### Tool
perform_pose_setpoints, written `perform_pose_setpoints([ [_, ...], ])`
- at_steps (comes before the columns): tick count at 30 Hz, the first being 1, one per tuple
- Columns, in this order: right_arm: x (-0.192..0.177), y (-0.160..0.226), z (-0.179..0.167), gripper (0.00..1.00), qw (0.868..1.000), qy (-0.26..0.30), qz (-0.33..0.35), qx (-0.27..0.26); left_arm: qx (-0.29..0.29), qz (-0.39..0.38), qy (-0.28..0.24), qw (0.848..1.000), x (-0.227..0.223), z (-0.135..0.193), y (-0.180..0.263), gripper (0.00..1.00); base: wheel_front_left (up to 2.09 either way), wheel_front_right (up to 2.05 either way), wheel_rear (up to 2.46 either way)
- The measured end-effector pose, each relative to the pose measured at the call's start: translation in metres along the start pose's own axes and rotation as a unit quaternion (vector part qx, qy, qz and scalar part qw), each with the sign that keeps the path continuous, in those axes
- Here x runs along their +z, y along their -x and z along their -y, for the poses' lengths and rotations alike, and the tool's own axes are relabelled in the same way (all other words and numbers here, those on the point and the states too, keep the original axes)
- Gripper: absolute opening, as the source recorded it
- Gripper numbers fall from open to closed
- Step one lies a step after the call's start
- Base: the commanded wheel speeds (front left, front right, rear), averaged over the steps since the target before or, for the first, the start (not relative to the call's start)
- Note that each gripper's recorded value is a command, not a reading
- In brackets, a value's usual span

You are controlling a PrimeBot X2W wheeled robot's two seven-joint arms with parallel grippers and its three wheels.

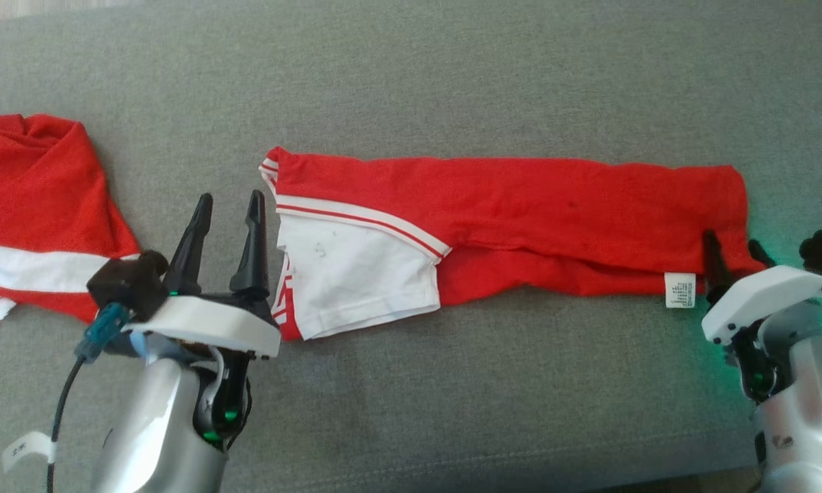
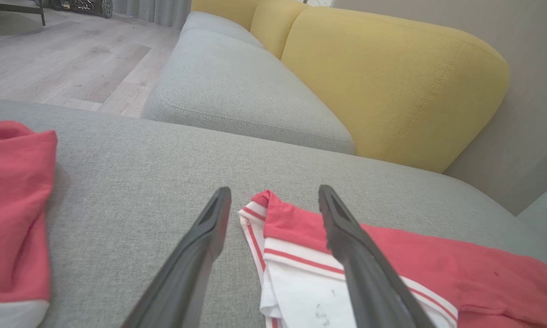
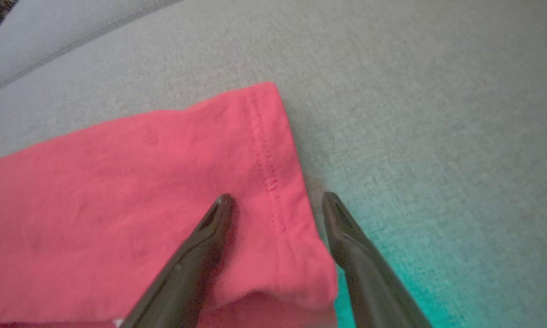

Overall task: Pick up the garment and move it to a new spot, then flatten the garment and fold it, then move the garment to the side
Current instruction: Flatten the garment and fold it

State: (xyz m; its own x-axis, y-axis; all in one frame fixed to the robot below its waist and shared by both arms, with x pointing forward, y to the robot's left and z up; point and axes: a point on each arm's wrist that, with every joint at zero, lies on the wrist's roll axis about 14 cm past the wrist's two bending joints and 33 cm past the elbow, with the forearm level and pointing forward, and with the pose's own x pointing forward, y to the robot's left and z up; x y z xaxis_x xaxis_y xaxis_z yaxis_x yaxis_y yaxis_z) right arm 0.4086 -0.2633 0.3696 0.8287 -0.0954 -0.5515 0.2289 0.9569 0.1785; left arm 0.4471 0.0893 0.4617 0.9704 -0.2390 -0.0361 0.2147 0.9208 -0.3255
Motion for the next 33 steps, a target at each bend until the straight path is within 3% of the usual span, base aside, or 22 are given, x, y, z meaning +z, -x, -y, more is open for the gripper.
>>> perform_pose_setpoints([
  [7,-0.007,-0.009,-0.001,1.0,1.0,-0.002,-0.029,-0.003,0.006,0.002,0.0,1.0,0.0,-0.006,-0.005,1.0,0.0,0.0,0.0],
  [8,-0.008,-0.01,-0.003,0.47,0.999,-0.002,-0.032,-0.001,0.006,0.001,0.0,1.0,-0.001,-0.007,-0.005,1.0,0.0,0.0,0.0],
  [9,-0.007,-0.011,-0.004,0.02,0.999,-0.003,-0.033,0.001,0.007,0.0,0.0,1.0,-0.001,-0.008,-0.005,1.0,0.0,0.0,0.0],
  [15,-0.004,-0.009,-0.005,0.0,1.0,-0.006,-0.029,0.005,0.006,0.002,-0.001,1.0,-0.001,-0.007,-0.006,1.0,0.0,0.0,0.0],
  [20,0.014,-0.005,0.021,0.0,1.0,0.019,-0.007,-0.019,0.004,0.004,0.0,1.0,0.0,-0.005,-0.006,1.0,0.0,0.0,0.0],
  [25,0.038,0.0,0.051,0.0,0.995,0.082,0.019,-0.048,0.001,0.005,0.0,1.0,0.001,-0.003,-0.006,1.0,0.0,0.0,0.0],
  [29,0.062,0.004,0.076,0.0,0.984,0.155,0.035,-0.079,0.002,0.007,-0.001,1.0,0.003,-0.004,-0.003,1.0,0.0,0.0,0.0],
  [33,0.083,0.007,0.092,0.0,0.977,0.179,0.055,-0.105,0.004,0.01,-0.005,1.0,0.006,-0.005,-0.001,1.0,0.0,0.0,0.0],
])
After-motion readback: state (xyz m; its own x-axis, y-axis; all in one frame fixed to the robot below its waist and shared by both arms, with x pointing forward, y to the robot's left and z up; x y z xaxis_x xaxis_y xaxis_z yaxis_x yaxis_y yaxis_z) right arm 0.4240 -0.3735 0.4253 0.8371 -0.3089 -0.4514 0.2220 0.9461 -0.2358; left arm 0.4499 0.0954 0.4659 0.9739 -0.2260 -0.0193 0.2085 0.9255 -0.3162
